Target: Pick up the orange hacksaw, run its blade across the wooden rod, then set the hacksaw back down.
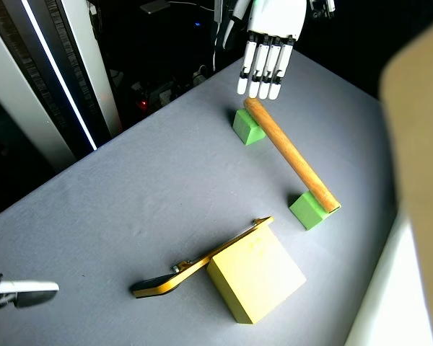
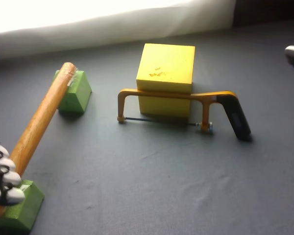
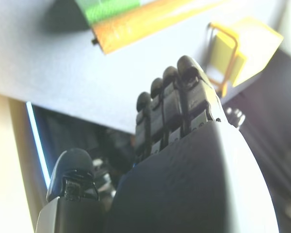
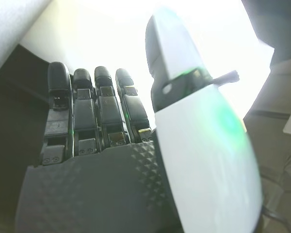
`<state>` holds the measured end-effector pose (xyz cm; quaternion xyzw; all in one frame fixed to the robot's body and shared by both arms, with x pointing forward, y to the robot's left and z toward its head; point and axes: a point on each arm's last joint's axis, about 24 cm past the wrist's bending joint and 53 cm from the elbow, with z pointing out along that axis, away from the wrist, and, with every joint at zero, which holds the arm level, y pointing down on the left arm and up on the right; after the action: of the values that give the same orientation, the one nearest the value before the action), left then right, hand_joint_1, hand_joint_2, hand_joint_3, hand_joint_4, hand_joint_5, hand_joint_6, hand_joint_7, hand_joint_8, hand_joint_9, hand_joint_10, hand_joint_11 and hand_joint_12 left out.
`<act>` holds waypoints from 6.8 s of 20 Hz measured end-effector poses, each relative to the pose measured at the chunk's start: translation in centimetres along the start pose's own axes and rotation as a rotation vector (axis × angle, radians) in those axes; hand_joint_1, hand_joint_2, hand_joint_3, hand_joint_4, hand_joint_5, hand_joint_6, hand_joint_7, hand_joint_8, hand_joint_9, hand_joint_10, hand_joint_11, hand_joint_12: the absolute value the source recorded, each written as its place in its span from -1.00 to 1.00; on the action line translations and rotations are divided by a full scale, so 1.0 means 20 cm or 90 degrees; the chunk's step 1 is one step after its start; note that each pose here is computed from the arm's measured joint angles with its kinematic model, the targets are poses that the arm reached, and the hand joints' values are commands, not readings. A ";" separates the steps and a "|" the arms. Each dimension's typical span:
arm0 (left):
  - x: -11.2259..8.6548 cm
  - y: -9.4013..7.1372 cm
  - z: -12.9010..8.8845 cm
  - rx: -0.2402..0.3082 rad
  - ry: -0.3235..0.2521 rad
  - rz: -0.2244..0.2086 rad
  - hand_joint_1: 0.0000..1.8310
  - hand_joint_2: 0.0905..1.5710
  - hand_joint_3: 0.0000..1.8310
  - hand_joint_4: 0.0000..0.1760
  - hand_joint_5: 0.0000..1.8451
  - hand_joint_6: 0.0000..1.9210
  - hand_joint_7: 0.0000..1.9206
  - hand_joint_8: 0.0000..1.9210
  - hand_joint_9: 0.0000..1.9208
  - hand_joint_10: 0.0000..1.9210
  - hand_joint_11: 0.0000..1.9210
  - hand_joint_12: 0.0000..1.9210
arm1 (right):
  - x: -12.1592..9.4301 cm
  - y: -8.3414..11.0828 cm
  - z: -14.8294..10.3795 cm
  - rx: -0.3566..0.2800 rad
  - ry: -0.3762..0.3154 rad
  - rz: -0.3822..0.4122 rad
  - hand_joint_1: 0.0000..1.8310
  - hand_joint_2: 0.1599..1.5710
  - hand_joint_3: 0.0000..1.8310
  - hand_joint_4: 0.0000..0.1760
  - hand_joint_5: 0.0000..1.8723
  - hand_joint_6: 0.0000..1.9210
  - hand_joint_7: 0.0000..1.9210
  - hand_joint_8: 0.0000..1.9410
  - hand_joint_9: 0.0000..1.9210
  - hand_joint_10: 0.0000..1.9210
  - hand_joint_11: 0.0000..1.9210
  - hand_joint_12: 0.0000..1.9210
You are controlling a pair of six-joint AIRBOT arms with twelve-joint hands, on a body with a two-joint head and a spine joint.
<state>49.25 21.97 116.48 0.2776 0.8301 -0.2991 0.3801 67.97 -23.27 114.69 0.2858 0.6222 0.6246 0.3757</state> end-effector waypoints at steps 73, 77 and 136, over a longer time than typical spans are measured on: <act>0.12 0.23 0.07 0.013 0.071 -0.033 -0.89 0.60 -1.00 -1.00 -0.81 -0.99 -0.81 -0.99 -0.83 -0.99 -1.00 -0.60 | 0.46 -0.23 0.46 0.059 0.054 0.106 0.09 0.43 -1.00 -1.00 -0.79 -1.00 -0.78 -1.00 -0.78 -1.00 -1.00 -0.34; 0.12 0.22 0.07 0.013 0.071 -0.033 -0.86 0.60 -1.00 -1.00 -0.84 -1.00 -0.82 -1.00 -0.85 -1.00 -1.00 -0.65 | 0.46 -0.24 0.46 0.061 0.055 0.102 0.08 0.46 -0.99 -1.00 -0.78 -1.00 -0.77 -1.00 -0.77 -1.00 -1.00 -0.28; 0.11 0.21 0.09 0.023 0.065 -0.037 -0.85 0.59 -1.00 -1.00 -0.77 -1.00 -0.79 -1.00 -0.81 -0.99 -1.00 -0.50 | 0.58 0.32 0.09 -0.262 -0.223 0.286 0.50 0.39 -1.00 -1.00 -0.13 0.05 -0.05 0.10 0.01 0.34 0.03 0.42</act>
<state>51.72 24.05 112.63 0.2748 0.8506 -0.3103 0.3235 62.21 -12.35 119.88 0.4368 0.3311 0.7454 0.3795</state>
